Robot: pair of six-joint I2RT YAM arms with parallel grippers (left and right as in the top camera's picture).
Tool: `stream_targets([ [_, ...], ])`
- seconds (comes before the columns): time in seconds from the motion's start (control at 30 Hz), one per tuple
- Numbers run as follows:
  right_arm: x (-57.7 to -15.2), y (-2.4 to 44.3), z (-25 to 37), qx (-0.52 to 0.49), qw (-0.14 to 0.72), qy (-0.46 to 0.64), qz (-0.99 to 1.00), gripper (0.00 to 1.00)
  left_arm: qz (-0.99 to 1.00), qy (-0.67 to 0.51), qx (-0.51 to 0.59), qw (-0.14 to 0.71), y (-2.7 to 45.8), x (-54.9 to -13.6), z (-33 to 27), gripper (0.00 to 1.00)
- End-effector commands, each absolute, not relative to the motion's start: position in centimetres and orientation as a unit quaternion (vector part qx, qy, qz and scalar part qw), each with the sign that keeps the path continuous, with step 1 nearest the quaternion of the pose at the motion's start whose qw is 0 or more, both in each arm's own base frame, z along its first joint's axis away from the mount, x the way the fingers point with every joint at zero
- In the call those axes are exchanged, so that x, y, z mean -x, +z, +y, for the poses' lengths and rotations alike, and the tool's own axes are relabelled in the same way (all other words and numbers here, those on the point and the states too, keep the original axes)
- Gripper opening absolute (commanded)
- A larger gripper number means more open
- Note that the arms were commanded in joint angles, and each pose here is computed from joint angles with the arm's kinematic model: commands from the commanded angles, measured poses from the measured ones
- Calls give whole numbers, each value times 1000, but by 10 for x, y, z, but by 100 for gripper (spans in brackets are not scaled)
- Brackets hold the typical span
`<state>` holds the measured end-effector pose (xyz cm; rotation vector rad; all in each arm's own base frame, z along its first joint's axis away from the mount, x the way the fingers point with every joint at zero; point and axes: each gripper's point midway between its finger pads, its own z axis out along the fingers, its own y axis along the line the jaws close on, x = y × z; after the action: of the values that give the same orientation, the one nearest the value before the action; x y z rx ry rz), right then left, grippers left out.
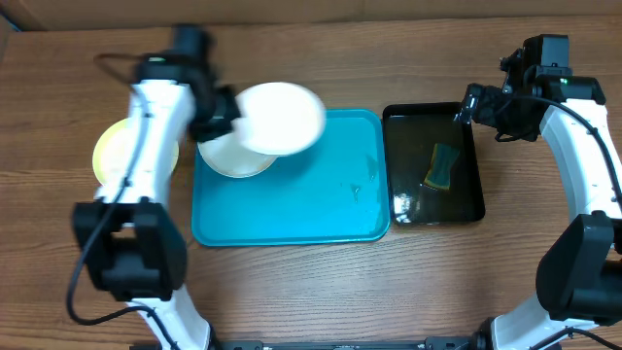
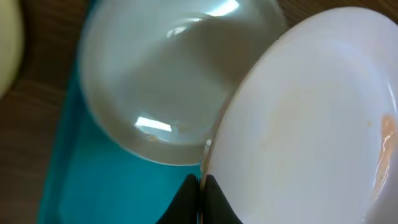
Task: Clean dirty plates on tray and stack at the side
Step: 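Carry the white plate left and stack it on the yellow plate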
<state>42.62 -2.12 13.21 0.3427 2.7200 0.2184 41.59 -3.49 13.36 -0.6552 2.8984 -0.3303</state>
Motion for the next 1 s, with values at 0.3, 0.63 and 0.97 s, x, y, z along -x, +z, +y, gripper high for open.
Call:
stream_targets([
  [0.3,-430,144,-21,-120,211,77,967,100,882,-113,453,60,131,-372,145,4],
  [0.63,-430,144,-21,-120,211,77,967,100,838,-44,540,59,86,-332,213,4],
  [0.97,-430,144,-21,-120,211,77,967,100,833,-36,542,106,59,-344,227,11],
])
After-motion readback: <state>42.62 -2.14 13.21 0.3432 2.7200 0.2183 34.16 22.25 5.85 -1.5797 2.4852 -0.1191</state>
